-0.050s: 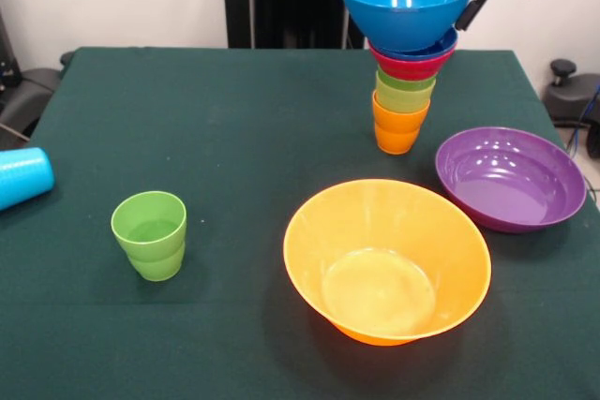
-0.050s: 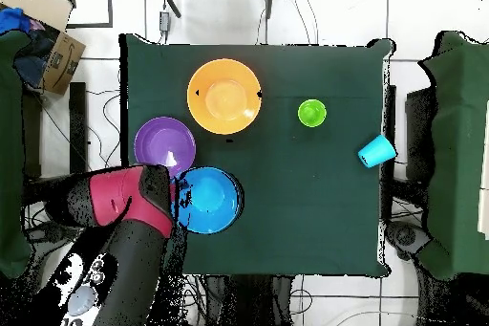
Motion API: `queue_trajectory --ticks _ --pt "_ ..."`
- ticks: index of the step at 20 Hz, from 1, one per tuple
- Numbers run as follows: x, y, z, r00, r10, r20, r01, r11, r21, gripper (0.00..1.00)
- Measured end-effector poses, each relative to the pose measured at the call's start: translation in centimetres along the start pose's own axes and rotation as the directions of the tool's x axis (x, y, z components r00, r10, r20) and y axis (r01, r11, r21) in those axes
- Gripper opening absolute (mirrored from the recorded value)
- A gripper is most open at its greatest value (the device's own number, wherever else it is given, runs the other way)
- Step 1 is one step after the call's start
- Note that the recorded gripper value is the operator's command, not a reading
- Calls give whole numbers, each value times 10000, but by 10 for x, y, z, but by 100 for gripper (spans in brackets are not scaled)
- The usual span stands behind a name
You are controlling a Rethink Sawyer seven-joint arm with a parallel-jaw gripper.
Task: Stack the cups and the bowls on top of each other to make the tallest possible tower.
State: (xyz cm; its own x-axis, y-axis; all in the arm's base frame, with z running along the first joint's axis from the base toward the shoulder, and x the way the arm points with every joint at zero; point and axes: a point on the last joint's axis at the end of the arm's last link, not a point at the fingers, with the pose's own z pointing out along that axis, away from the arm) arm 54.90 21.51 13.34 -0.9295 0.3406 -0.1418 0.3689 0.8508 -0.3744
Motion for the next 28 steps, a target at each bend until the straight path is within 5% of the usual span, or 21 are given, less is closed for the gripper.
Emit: queue_trajectory --ticks 28 --pt "0 5 -5 9987 484 176 -482 9987 -140 0"
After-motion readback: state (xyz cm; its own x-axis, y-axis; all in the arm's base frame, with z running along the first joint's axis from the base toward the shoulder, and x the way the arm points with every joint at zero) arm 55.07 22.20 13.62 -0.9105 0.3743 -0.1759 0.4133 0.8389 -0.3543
